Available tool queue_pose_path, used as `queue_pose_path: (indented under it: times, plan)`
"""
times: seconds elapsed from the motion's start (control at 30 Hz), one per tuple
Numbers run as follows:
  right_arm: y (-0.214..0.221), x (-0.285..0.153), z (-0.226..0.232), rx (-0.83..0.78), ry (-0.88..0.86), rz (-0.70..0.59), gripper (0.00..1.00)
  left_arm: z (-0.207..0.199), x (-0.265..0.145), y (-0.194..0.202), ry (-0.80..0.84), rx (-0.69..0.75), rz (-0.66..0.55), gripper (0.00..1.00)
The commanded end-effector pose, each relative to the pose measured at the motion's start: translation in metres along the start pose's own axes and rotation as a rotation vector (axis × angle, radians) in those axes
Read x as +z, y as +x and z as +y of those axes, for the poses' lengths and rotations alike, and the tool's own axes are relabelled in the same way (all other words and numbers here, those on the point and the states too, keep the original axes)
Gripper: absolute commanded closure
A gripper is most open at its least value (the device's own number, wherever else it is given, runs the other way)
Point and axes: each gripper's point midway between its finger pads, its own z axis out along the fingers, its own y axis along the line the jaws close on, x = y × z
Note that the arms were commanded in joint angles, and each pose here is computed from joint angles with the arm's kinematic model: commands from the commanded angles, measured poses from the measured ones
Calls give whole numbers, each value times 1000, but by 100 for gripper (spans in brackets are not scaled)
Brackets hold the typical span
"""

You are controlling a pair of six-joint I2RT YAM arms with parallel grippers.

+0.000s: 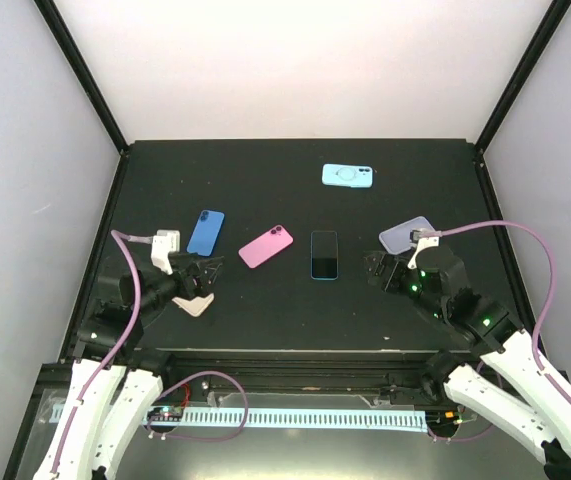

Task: Put the phone into the phone case

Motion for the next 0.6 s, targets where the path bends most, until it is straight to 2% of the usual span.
queue_pose_path:
  times: [0.0, 0.13, 0.33, 0.53, 0.57]
  plan:
    - [-3, 1, -1, 13, -4, -19, 0, -9, -2, -7, 35, 15, -22, 1]
    - [-10, 6, 1, 1, 5, -48, 0, -8, -1, -10, 27, 39, -34, 1]
    - [-20, 26, -14, -53, 148, -69, 0, 0, -2, -20, -40, 86, -58, 1]
    - [-33, 58, -52, -81, 390, -111, 1, 13, -5, -27, -123, 138, -95, 1]
    - [-36, 64, -63, -76, 435, -114, 3, 18, -4, -27, -144, 133, -98, 1]
